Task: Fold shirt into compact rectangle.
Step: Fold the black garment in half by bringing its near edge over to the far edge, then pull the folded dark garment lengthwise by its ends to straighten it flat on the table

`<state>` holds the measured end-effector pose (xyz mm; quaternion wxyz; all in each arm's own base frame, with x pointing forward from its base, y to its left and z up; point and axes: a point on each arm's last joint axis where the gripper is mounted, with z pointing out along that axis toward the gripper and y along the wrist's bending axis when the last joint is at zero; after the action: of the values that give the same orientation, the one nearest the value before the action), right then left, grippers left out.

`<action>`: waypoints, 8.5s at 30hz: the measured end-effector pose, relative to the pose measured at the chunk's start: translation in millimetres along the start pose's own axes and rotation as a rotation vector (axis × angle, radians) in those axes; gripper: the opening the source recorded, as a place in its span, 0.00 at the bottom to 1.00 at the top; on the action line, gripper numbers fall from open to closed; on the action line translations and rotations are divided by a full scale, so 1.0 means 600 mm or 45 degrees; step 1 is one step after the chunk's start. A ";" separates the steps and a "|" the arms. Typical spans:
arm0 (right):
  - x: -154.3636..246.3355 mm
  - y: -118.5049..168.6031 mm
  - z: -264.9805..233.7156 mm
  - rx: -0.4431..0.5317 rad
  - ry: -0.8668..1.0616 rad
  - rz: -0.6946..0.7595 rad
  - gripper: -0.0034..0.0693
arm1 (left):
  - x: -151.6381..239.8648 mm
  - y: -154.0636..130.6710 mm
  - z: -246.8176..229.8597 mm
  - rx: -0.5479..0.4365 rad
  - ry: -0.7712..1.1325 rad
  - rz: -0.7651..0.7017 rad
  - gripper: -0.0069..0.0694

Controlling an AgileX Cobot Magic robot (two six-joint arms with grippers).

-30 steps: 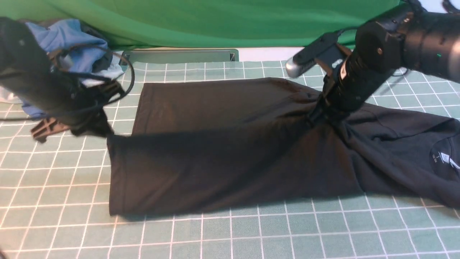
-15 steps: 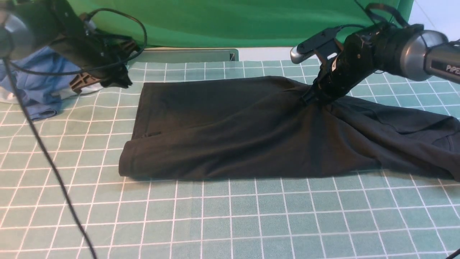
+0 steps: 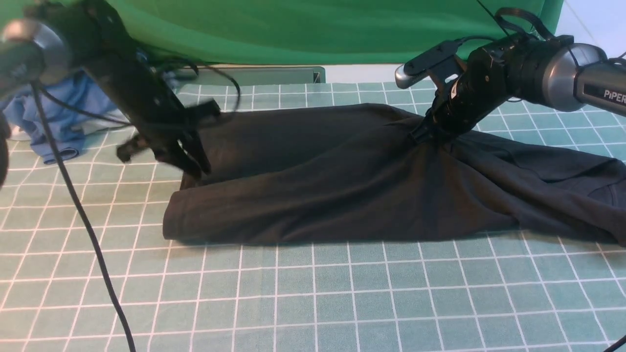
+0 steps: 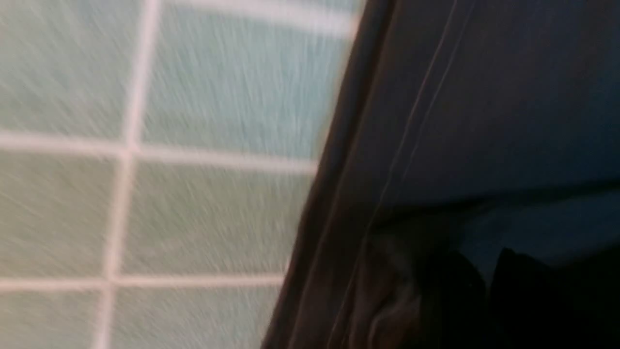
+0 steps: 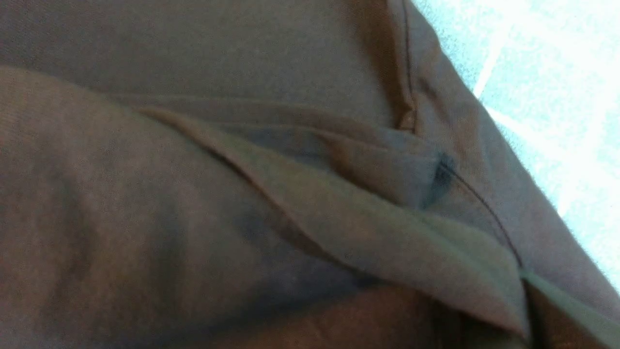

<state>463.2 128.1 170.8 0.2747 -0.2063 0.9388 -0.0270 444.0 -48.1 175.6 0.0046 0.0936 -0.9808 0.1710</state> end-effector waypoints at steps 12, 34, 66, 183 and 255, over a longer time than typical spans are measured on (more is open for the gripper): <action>0.006 0.000 0.000 -0.003 0.053 0.002 0.18 | 0.069 -0.018 0.021 -0.127 0.117 0.032 0.48; 0.006 0.000 0.000 -0.001 0.048 0.044 0.19 | 0.131 -0.042 -0.010 -0.246 0.111 0.088 0.52; 0.004 -0.001 0.000 0.001 0.035 0.042 0.22 | 0.030 -0.030 0.018 -0.248 -0.124 0.211 0.51; 0.164 -0.340 -0.228 0.140 0.470 0.839 0.11 | -0.006 -0.080 -0.160 0.039 -0.370 0.061 0.11; 0.242 -0.366 -0.041 0.029 0.527 0.888 0.50 | -0.011 -0.059 -0.163 -0.160 -0.406 0.200 0.11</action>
<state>421.3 -132.2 154.6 0.0750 0.1375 0.9875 0.0165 454.9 -46.6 279.2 -0.1587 0.0421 -0.9821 0.0921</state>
